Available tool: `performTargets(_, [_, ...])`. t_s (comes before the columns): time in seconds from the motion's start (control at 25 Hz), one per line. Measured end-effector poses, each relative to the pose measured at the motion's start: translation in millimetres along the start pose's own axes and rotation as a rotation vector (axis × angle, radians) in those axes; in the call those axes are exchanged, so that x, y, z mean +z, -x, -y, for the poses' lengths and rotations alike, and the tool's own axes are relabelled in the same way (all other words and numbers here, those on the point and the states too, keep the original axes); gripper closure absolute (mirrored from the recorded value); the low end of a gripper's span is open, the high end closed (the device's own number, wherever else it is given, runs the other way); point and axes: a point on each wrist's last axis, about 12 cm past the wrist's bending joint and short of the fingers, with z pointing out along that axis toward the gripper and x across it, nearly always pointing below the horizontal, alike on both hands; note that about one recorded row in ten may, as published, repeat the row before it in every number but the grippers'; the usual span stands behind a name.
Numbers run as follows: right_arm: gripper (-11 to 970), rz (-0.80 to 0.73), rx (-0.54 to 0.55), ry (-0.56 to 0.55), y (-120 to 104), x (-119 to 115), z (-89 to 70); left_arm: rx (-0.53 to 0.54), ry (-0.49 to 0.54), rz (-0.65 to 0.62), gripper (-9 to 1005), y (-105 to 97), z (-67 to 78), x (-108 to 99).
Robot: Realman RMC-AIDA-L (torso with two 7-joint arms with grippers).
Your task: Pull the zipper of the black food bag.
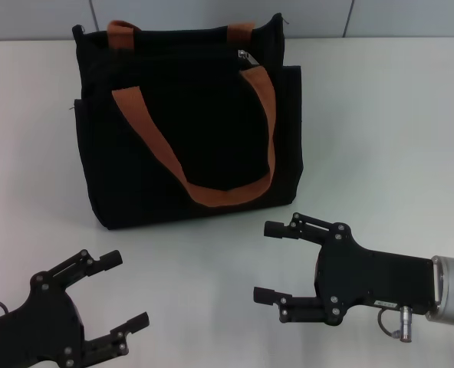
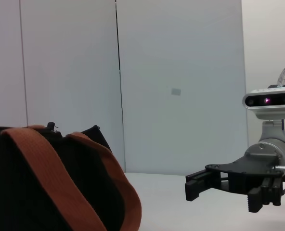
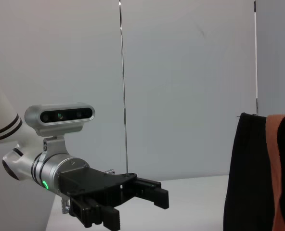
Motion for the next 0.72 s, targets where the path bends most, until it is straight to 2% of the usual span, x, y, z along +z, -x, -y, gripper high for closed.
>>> performTargets(0.72, [129, 0.003, 0.002, 0.002, -0.3, 1.6, -1.0, 0.003, 0.001, -0.004, 184, -0.3, 0.1, -0.5])
